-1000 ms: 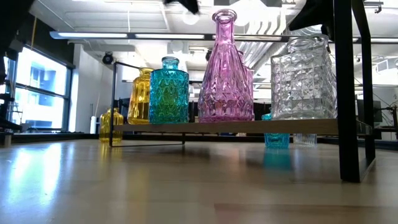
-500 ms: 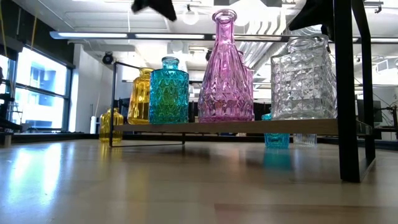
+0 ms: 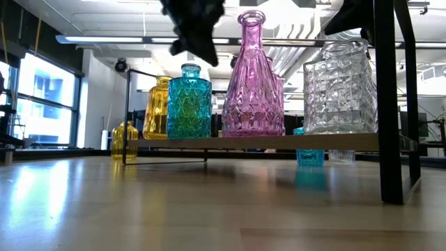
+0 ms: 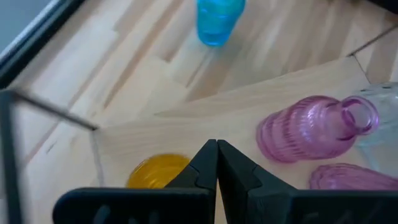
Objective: Sort vases onto shelf
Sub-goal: Put the top pink crystal vase on the shelf
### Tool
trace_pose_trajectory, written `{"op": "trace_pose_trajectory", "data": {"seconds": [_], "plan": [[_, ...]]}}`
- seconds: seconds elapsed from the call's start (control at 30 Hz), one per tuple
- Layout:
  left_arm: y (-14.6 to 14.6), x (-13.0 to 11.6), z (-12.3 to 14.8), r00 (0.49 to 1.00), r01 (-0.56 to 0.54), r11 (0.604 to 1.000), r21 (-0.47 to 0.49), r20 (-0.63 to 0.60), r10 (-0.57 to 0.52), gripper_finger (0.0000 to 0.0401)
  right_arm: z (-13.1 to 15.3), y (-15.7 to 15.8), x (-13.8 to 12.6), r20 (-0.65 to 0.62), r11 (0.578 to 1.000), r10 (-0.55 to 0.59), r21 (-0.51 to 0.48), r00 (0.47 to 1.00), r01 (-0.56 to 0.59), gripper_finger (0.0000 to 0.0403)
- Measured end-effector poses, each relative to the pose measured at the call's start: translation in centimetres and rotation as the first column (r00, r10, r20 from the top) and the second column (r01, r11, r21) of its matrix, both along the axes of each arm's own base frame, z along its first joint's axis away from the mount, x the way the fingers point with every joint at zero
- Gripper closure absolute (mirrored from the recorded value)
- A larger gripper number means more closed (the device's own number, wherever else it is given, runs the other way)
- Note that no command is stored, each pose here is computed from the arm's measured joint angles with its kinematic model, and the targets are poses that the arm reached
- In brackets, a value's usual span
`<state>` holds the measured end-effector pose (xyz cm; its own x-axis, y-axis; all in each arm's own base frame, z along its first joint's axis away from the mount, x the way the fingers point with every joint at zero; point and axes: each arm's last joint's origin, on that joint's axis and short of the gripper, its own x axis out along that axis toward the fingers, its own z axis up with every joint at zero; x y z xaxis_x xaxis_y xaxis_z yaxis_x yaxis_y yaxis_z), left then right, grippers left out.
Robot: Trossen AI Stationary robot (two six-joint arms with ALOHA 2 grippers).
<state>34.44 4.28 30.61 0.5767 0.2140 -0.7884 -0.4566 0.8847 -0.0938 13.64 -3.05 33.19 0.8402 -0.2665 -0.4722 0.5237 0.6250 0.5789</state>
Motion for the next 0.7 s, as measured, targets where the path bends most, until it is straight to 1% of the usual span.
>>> {"op": "trace_pose_trajectory", "data": {"seconds": [0.1, 0.23, 0.37, 0.5, 0.6, 0.7], "plan": [[-0.1, 1.6, -0.4, 0.999, 0.045, 0.999, 0.005, -0.014, -0.045, 0.0401, 0.0, 0.0, 0.0, 0.0, 1.0, 0.0, 0.001, 1.0, 0.0, 0.0403], [0.3, 3.5, -1.1, 0.997, 0.07, 0.997, 0.021, -0.03, -0.069, 0.0401, 0.0, 0.0, 0.0, 0.0, 1.0, -0.001, 0.002, 1.0, 0.001, 0.0403], [0.4, 4.9, -2.7, 0.993, 0.096, 0.995, -0.013, -0.069, -0.097, 0.0401, 0.0, 0.0, 0.0, 0.0, 1.0, -0.001, 0.002, 1.0, 0.001, 0.0403], [-0.1, 5.6, -4.1, 0.986, 0.129, 0.99, -0.057, -0.102, -0.134, 0.0401, 0.0, 0.0, 0.0, -0.001, 1.0, 0.0, 0.001, 1.0, 0.0, 0.0403], [-0.5, 5.7, -4.4, 0.982, 0.147, 0.987, -0.058, -0.11, -0.153, 0.0401, 0.0, 0.0, 0.0, -0.002, 1.0, 0.001, -0.002, 1.0, -0.001, 0.0403], [-0.7, 5.7, -4.4, 0.979, 0.169, 0.982, -0.086, -0.099, -0.177, 0.0401, 0.0, 0.0, 0.0, -0.003, 1.0, 0.003, -0.005, 1.0, -0.003, 0.0403]]}}
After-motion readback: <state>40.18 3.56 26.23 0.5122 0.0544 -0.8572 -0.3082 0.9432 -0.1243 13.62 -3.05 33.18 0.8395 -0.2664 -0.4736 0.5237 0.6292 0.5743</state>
